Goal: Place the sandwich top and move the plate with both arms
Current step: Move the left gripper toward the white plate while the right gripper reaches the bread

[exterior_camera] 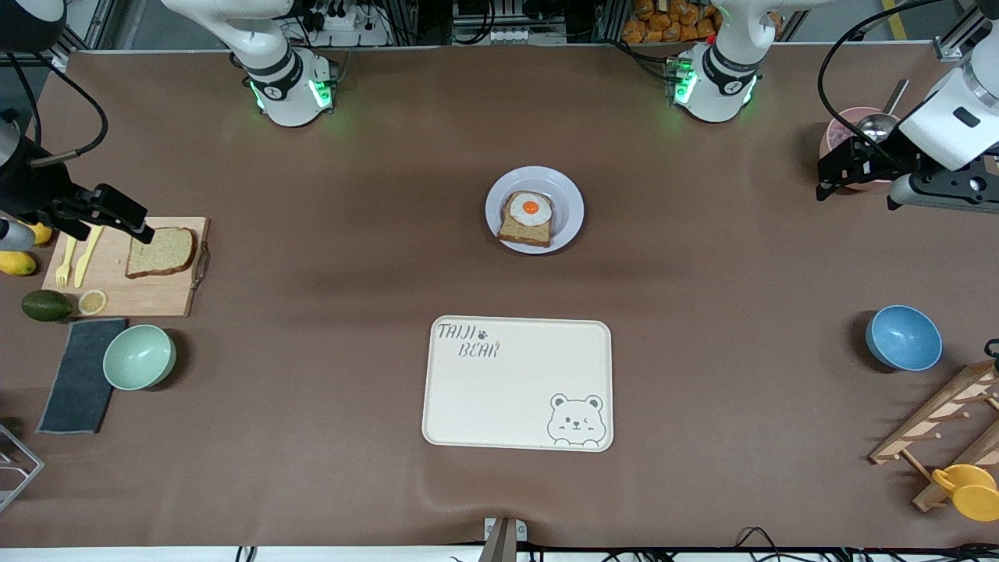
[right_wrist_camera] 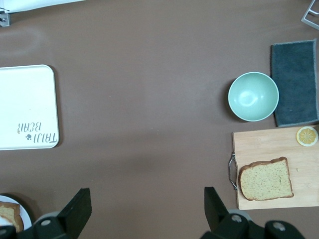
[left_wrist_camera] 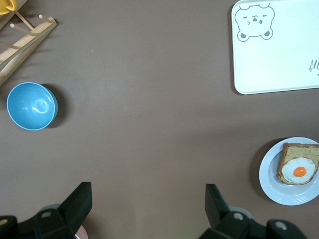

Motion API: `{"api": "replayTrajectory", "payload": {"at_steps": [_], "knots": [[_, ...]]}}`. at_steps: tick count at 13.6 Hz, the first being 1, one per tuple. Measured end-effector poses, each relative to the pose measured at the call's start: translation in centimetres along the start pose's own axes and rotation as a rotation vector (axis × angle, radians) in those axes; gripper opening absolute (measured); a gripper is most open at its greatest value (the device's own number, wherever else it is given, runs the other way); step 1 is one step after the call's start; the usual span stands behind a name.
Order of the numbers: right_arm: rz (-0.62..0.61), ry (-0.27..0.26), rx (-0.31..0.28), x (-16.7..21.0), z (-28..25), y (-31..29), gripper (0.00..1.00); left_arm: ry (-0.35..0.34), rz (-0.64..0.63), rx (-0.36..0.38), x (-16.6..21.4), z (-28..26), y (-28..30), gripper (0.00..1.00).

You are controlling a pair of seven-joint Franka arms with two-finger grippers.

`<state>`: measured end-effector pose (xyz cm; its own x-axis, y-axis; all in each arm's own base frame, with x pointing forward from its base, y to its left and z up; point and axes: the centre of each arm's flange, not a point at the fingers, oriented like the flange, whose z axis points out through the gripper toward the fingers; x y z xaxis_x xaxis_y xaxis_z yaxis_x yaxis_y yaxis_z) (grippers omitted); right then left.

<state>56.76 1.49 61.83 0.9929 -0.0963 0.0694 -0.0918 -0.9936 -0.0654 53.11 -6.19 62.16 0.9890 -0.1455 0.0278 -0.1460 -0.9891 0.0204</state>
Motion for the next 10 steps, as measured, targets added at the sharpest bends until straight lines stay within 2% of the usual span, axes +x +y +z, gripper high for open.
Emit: {"api": "replayTrajectory", "payload": {"at_steps": [10], "knots": [[0.017, -0.002, -0.006, 0.07, -0.02, 0.97, 1.00, -0.002, 0.001, 0.000, -0.01, 0.10, -0.04, 1.00]]}}
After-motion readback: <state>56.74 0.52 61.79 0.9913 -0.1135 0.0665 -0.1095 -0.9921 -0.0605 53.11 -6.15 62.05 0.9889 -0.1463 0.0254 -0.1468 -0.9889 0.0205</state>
